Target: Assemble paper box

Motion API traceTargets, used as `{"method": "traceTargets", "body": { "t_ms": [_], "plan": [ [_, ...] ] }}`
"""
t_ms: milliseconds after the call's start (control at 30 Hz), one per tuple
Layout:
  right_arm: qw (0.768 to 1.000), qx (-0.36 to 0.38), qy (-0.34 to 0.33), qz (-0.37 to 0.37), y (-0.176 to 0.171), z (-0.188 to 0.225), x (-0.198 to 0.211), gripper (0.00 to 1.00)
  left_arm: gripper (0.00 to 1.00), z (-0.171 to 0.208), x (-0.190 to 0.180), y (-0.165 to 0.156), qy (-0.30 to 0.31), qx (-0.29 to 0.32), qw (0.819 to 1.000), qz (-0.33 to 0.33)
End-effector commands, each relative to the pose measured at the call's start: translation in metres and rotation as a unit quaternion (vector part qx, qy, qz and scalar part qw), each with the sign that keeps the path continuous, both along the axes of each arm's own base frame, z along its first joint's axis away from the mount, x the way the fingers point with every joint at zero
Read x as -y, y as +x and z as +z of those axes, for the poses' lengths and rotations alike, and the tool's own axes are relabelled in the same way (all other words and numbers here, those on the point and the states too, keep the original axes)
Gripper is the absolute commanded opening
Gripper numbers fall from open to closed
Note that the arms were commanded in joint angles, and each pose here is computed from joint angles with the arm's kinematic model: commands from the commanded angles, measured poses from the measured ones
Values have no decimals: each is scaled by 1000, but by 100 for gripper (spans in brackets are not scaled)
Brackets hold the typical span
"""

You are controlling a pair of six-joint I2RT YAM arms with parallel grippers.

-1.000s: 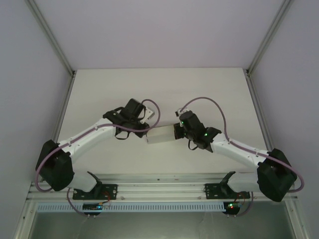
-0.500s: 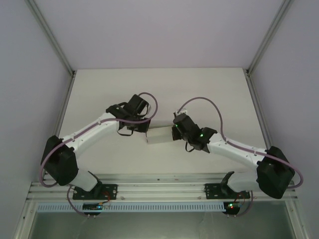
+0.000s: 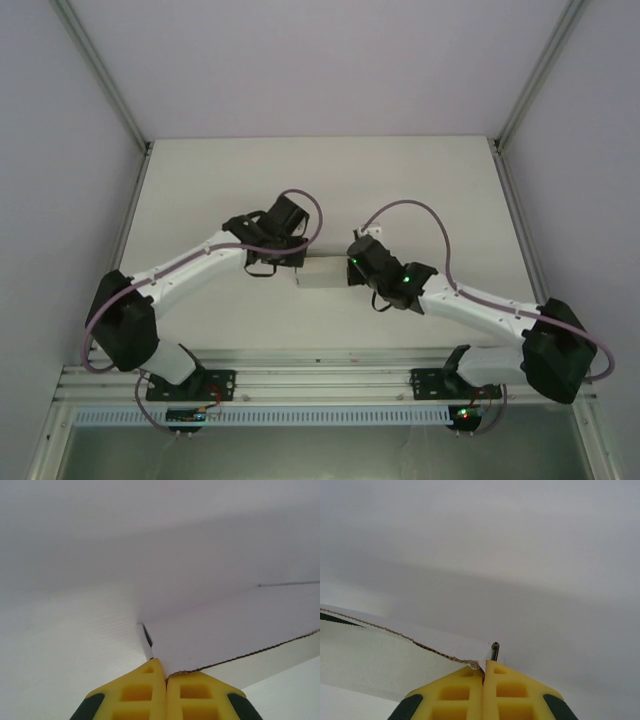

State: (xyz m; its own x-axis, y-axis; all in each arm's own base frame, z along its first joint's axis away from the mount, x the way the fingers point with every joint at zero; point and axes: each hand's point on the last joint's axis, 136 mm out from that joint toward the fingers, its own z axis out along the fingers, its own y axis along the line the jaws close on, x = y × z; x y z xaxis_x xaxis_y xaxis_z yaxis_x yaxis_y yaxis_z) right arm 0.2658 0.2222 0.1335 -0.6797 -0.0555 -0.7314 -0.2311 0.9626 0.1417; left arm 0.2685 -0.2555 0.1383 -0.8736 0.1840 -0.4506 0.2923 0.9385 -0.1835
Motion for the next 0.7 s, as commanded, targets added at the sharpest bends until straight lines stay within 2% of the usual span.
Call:
{"method": "traceTargets", "body": {
  "t_ms": [0, 67, 233, 367, 667],
  "plan": [
    [996, -58, -48, 40, -28, -43, 13, 0, 0, -30, 4, -22, 27, -15, 998, -54],
    [997, -42, -49, 44, -25, -41, 13, 0, 0, -40, -2, -26, 30, -13, 998, -50],
    [990, -19, -57, 127, -36, -55, 0, 0, 0, -58, 2, -36, -7, 3, 999, -50],
    [986, -50, -78, 140, -50, -73, 12, 0, 0, -72, -3, -50, 0, 21, 998, -62],
    [983, -78, -15, 164, -65, -88, 10, 0, 4, -91, -9, -66, -10, 16, 997, -76]
  ]
}}
